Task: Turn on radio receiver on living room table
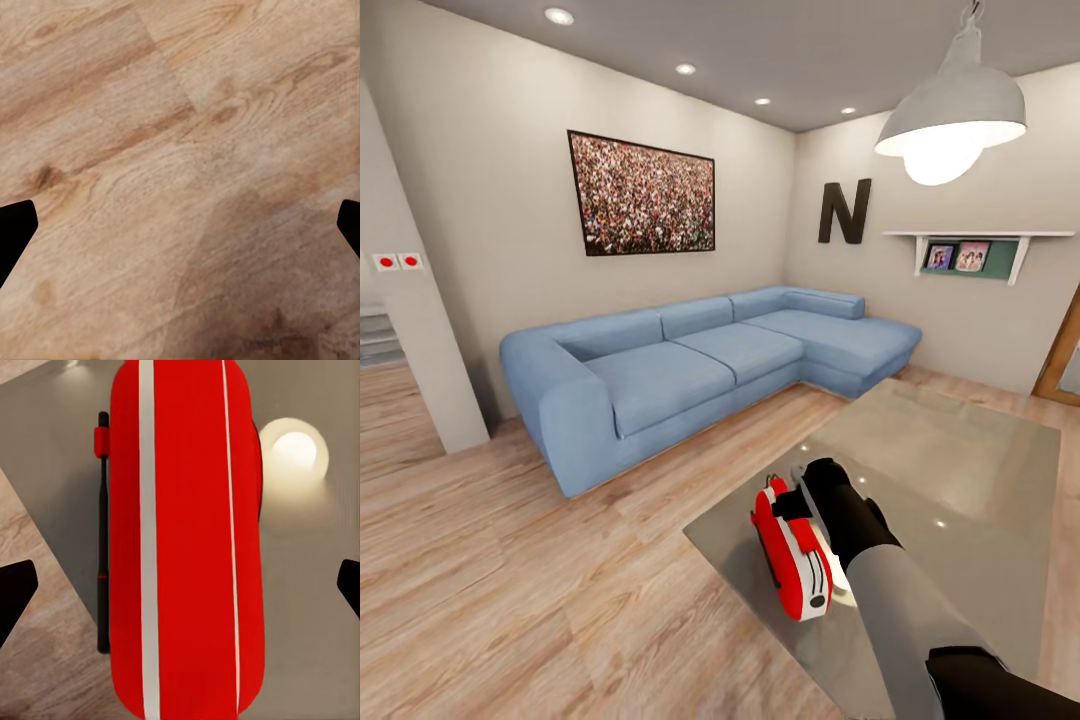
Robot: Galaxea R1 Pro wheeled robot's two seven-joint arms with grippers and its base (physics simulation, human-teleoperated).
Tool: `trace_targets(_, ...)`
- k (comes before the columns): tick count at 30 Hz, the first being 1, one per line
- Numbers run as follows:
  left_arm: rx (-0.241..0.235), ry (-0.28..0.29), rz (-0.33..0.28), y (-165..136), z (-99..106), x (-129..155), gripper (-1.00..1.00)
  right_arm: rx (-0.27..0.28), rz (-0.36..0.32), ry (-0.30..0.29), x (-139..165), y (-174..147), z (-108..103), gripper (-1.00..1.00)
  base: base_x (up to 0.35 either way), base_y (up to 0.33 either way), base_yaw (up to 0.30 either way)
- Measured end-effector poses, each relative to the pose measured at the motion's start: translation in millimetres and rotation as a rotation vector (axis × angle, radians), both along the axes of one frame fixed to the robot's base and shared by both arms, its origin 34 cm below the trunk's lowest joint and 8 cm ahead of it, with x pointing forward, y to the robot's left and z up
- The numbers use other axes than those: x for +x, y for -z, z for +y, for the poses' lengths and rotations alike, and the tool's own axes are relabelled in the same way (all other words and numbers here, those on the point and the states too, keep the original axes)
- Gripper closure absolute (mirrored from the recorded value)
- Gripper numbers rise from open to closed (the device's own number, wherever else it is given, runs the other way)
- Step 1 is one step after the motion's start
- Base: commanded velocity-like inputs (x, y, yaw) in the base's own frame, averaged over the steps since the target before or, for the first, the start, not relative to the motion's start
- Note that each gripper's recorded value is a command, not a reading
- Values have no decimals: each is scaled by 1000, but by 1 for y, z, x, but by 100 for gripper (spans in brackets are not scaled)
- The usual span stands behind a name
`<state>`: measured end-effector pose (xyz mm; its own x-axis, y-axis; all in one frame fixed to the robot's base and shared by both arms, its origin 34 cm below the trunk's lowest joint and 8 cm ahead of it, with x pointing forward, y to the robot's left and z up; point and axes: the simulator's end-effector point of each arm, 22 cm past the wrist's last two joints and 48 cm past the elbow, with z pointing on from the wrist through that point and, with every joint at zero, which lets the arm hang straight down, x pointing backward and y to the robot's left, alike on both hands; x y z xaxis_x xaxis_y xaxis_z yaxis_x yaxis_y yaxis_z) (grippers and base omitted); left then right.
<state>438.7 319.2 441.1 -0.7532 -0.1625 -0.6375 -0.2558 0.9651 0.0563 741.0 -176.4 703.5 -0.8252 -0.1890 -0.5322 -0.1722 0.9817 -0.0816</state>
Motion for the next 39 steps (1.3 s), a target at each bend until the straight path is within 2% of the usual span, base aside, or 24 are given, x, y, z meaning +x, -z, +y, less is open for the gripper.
trace_targets(14,2,-1,-7,27,0,-3,-100,-3,1,4,-5,29,-3,-100,0,0,0)
trace_targets(22,1,-1,-6,28,1,-3,-100,-8,0,6,-4,29,-5,-100,0,0,0)
trace_targets(31,0,-1,-6,46,0,-7,-100,-11,0,8,-8,48,-6,-100,0,0,0)
trace_targets(39,2,0,-6,46,1,-7,-100,-13,-1,9,-8,47,-6,-100,0,0,0)
